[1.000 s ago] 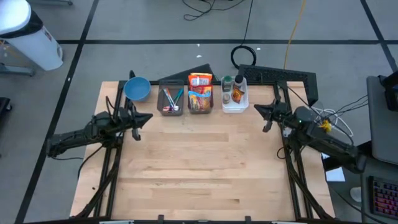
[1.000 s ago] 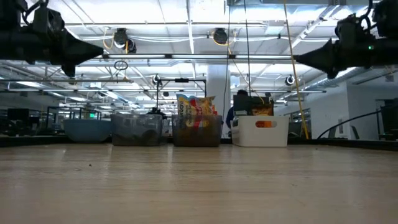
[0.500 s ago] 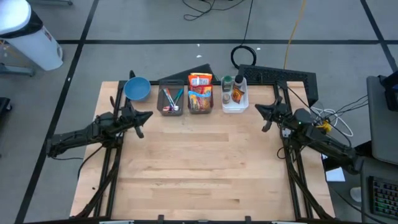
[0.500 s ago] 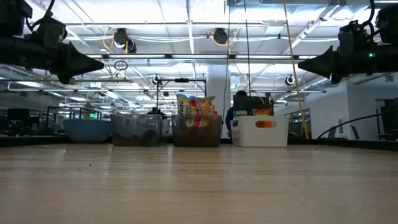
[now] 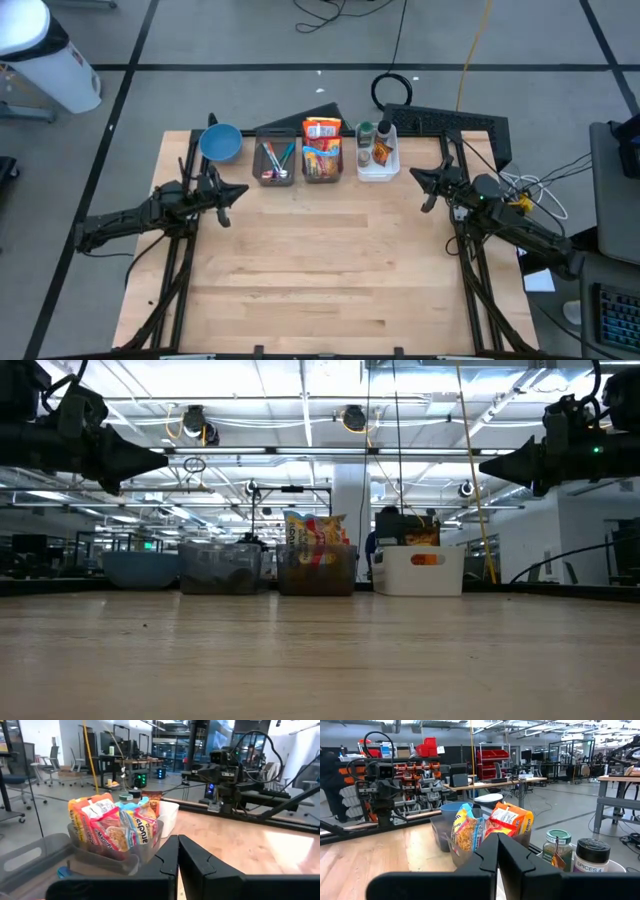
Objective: Pick & Place Food Item
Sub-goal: Return to Home Position
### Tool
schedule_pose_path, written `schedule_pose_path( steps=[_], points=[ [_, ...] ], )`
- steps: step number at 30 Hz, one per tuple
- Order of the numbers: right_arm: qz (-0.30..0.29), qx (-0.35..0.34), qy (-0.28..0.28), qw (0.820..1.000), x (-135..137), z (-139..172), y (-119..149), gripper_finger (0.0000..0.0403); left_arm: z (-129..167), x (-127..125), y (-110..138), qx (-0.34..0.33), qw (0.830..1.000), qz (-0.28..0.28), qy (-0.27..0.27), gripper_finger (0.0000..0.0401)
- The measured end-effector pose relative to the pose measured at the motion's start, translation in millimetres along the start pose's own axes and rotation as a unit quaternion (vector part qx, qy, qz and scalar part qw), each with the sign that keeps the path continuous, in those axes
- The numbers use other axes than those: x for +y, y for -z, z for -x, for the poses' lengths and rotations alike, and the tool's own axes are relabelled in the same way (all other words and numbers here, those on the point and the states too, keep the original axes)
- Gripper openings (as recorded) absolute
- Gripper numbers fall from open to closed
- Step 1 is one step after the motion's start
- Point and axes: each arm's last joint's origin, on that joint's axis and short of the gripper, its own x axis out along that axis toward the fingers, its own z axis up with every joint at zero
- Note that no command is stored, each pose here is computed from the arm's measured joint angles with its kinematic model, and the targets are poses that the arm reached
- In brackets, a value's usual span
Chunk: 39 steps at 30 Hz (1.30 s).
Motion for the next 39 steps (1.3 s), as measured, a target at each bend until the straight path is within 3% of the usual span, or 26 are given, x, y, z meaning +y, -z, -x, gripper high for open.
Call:
schedule_pose_path(
  steps=[8,39],
  points=[
    [0.000,0.000,0.000,1.000,0.0,0.0,-0.1,0.0001,0.0,0.2,-0.2,-0.002,1.000,0.006,-0.003,0.0045],
    [0.000,0.000,0.000,1.000,0.0,-0.1,0.3,0.0004,-0.1,0.2,-0.1,-0.002,1.000,0.009,-0.003,0.0047]
  ],
)
